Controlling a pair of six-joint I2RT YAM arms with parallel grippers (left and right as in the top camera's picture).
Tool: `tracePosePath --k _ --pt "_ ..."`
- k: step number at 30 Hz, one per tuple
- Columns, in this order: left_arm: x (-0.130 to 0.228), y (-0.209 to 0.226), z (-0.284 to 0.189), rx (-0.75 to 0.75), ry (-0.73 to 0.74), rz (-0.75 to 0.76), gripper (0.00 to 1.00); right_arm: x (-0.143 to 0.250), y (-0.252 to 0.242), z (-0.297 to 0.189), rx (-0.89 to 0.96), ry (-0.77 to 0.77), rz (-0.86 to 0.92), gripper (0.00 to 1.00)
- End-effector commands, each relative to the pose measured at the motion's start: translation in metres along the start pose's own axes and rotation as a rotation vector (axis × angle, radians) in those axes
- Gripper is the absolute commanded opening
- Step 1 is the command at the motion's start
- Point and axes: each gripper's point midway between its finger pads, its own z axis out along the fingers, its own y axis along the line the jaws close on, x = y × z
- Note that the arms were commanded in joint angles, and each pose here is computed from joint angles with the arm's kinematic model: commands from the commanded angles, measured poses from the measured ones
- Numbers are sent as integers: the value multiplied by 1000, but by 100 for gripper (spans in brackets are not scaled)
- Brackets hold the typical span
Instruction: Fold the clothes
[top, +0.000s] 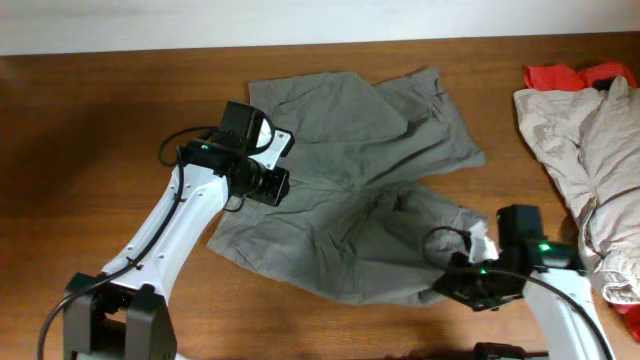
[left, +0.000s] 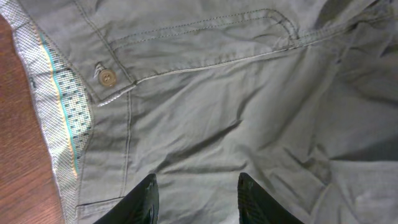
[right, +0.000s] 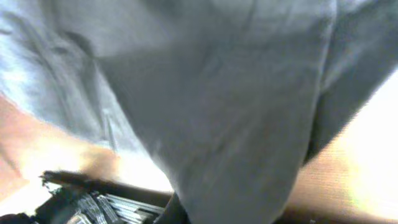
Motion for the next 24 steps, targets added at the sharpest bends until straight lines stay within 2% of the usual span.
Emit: tracePosePath --k 1,7,8,13,16,23,24 --pt "4 6 4 -22 17 11 41 -8 16 -41 34 -102 12 4" --pt "3 15 2 -30 10 -10 41 -5 14 -70 122 -148 27 6" --pt "2 16 1 -32 8 -13 45 -4 13 -69 124 -141 31 6" --pt "1 24 -12 -39 9 -39 49 5 12 -65 125 -82 53 5" --pt "2 25 -18 -34 10 -50 53 4 20 -64 87 -77 9 4" --pt "42 18 -20 -25 169 -211 54 -12 27 -64 68 -138 -34 4" --pt "43 22 -17 -41 165 -225 57 -15 29 -65 60 -154 -20 4"
